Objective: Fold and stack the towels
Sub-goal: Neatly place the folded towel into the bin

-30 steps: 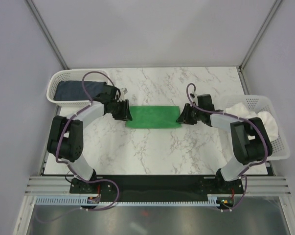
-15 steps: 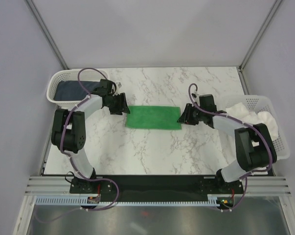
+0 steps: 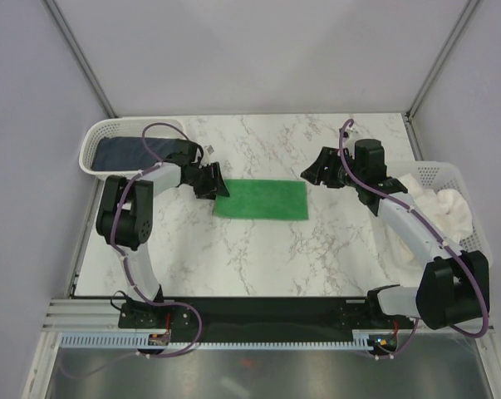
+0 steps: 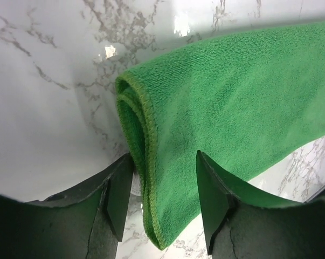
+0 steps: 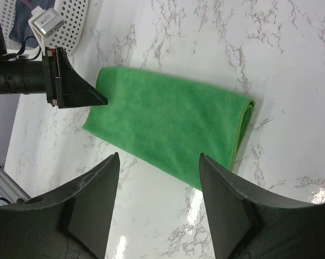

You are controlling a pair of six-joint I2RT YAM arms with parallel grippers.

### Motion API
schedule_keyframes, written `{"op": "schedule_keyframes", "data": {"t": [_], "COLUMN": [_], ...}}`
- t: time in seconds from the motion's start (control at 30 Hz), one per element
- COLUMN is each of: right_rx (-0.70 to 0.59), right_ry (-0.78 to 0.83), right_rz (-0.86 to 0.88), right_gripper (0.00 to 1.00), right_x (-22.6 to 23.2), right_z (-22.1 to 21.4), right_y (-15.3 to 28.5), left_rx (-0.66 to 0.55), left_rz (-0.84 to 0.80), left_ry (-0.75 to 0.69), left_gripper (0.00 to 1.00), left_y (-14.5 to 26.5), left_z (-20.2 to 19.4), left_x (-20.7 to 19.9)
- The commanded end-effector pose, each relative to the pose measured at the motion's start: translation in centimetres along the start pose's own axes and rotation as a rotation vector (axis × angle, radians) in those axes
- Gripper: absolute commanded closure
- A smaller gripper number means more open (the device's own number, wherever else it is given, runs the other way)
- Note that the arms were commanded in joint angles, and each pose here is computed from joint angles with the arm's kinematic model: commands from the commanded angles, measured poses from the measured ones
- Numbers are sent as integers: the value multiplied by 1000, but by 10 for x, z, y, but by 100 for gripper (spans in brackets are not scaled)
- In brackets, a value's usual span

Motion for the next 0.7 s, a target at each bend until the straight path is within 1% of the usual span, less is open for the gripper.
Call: {"op": "schedule_keyframes", "data": {"t": [0.0, 0.1, 0.13, 0.2, 0.27, 0.3, 0.33, 0.4, 0.43, 0.47, 0.5, 0.53, 0.6, 0.63, 0.67], "right_rx": [-35, -37, -38, -41, -45, -52, -56, -60, -64, -66, -68, -70, -74, -79, -82], "right_ry": [12, 11, 8, 8, 18, 25, 30, 37, 38, 38, 36, 38, 38, 41, 43], "right_rz": [1, 13, 18, 20, 23, 28, 28, 31, 34, 41, 45, 52, 58, 62, 66], "right_gripper": [31, 31, 31, 31, 31, 31, 31, 31, 31, 31, 31, 31, 31, 31, 31], "right_x": [10, 14, 16, 17, 20, 22, 23, 27, 28, 30, 32, 35, 37, 39, 41], "right_z": [12, 14, 15, 16, 18, 20, 22, 23, 24, 25, 25, 26, 28, 29, 31], "right_y": [8, 9, 10, 10, 13, 15, 17, 21, 23, 24, 26, 28, 29, 30, 32], "left_rx": [42, 57, 64, 78, 85, 84, 74, 46, 30, 23, -14, -26, 13, -24, 8], "left_rz": [12, 27, 28, 28, 40, 53, 57, 94, 110, 132, 154, 157, 209, 233, 291], "left_ry": [20, 13, 19, 22, 17, 17, 13, 9, 6, 8, -8, -26, -32, -63, -65], "left_gripper": [42, 43, 46, 49, 57, 68, 76, 88, 98, 98, 98, 98, 98, 98, 98], "left_y": [-19, -29, -33, -38, -41, -40, -36, -29, -24, -16, -9, -5, 0, 9, 15], "left_z": [-15, -20, -21, -24, -28, -29, -26, -16, -9, -4, 14, 23, 27, 51, 50], "left_x": [-3, -8, -11, -14, -16, -14, -17, -15, -16, -17, -19, -21, -17, -19, -12]}}
Point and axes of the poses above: each gripper's point midway between its finger pads, its own y axis back along the fingers, its own x axis along the line the jaws close on, z = x × y, the point moved 1 cm from there along y, back along the fingers, and after that the axes turned 10 degrees about -y, right-handed, at the moved point
